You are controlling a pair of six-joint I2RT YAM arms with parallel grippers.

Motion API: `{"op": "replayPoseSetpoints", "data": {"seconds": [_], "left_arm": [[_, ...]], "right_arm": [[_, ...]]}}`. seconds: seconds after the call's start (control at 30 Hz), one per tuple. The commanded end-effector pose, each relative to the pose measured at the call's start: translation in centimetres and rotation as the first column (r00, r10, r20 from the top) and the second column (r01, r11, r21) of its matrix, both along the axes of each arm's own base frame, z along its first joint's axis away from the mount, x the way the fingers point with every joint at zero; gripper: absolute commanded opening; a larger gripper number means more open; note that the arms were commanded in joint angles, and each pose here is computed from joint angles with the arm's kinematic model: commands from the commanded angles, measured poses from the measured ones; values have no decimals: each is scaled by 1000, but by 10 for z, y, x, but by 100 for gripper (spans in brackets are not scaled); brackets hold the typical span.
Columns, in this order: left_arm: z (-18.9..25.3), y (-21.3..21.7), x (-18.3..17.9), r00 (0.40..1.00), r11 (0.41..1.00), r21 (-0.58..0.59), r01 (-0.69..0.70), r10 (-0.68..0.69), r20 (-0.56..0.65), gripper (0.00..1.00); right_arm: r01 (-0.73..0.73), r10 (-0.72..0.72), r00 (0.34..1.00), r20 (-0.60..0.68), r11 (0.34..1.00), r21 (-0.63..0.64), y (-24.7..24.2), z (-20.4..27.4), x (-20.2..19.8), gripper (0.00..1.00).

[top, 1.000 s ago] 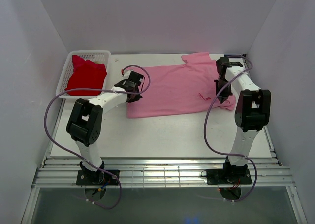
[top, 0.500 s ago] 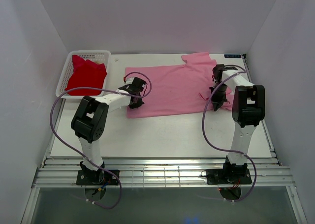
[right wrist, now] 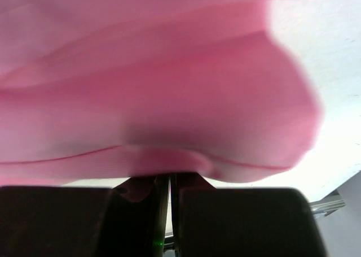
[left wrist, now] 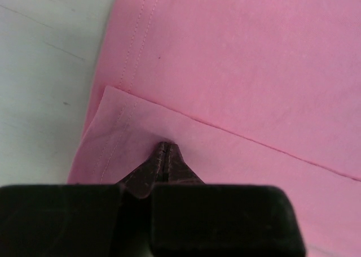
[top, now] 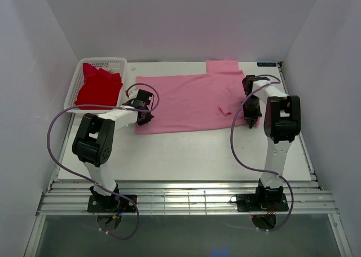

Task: Fold and stack the t-shirts
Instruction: Fold the flattened tshirt in 1/3 of the way

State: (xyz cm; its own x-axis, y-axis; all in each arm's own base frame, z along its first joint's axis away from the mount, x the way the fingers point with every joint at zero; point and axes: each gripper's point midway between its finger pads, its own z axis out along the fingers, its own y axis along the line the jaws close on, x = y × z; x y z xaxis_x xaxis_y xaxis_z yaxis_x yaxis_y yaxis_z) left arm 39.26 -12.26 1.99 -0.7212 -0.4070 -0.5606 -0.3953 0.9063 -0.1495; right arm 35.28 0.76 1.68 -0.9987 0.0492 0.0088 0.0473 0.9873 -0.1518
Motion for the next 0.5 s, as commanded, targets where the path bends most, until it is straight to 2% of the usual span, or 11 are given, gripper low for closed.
{"op": "replayPoseSetpoints", "data": {"seconds": [0.0, 0.23, 0.37, 0.47], "left_arm": [[-40, 53, -49, 977, 990, 138, -35, 62, -203, 0], [-38, 62, -44, 977, 990, 135, -42, 69, -204, 0], [-27, 53, -33, 983, 995, 99, -22, 39, -178, 0], [-13, 45, -21, 990, 998, 65, -5, 14, -142, 0]], "right_arm": [[22, -18, 999, 43, 995, -101, -19, -2, 19, 8], [49, -32, 995, 93, 980, -193, -42, 13, 34, 8], [29, -8, 975, 221, 995, -94, -27, 46, 52, 8], [-17, 9, 942, 335, 1000, 23, -6, 76, 73, 19]]}}
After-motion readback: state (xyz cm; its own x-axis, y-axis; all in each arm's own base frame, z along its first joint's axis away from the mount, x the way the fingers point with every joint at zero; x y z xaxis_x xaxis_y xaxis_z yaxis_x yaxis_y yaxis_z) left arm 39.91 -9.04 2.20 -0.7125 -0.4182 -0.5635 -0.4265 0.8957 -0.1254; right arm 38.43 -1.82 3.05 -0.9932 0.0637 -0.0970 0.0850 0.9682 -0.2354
